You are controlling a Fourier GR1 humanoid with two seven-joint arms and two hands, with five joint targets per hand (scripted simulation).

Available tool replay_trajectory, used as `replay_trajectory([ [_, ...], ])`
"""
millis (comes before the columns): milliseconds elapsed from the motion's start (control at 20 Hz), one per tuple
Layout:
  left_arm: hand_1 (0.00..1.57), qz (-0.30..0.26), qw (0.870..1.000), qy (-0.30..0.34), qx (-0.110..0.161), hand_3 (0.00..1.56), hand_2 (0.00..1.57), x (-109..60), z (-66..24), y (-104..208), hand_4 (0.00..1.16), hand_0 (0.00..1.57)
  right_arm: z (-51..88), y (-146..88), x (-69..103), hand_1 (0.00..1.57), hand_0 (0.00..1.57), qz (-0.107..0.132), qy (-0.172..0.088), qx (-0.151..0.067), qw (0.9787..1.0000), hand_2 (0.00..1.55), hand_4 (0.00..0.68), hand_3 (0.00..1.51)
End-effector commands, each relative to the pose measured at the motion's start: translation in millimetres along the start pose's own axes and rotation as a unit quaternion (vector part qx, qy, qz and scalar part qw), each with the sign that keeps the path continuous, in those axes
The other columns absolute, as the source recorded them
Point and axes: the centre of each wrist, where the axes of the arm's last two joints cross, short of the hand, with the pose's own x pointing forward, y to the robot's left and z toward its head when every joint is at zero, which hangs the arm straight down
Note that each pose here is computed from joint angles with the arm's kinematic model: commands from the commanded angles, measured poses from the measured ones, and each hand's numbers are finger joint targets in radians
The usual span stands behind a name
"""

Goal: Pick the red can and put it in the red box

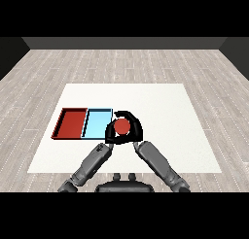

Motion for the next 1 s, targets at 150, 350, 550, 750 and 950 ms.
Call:
replay_trajectory([
  [150, 1.57, 0.006, 1.000, -0.018, 0.007, 1.51, 1.57, 16.2, -2.8, -4.0, 1.14, 1.57, -14.5, 2.6, 6.0, 0.00, 0.00, 0.020, 0.025, 0.019, 0.9993, 0.00, 0.000, 0.00],
  [350, 1.57, 0.003, 1.000, -0.021, 0.007, 1.50, 1.57, 8.8, -5.9, 11.8, 1.14, 1.57, 3.3, -11.0, 2.2, 0.00, 0.00, 0.020, 0.032, -0.009, 0.9992, 0.00, 0.000, 0.00],
  [550, 1.57, -0.016, 0.999, -0.030, 0.012, 1.49, 1.57, 11.4, -8.8, -10.1, 1.13, 1.57, 5.5, 4.5, 15.2, 0.00, 0.00, 0.002, 0.030, -0.016, 0.9994, 0.00, 0.000, 0.00],
  [750, 1.57, -0.013, 0.999, -0.024, 0.018, 1.48, 1.57, 5.0, -3.0, -1.9, 1.13, 1.57, -3.0, -19.7, 5.5, 0.00, 0.00, 0.003, 0.029, -0.012, 0.9995, 0.00, 0.000, 0.00],
  [950, 1.57, -0.035, 0.998, -0.031, 0.035, 1.46, 1.57, 3.0, -10.4, 4.5, 1.13, 1.57, 9.4, -44.5, 11.5, 0.00, 0.00, -0.020, 0.036, -0.027, 0.9988, 0.00, 0.000, 0.00],
])
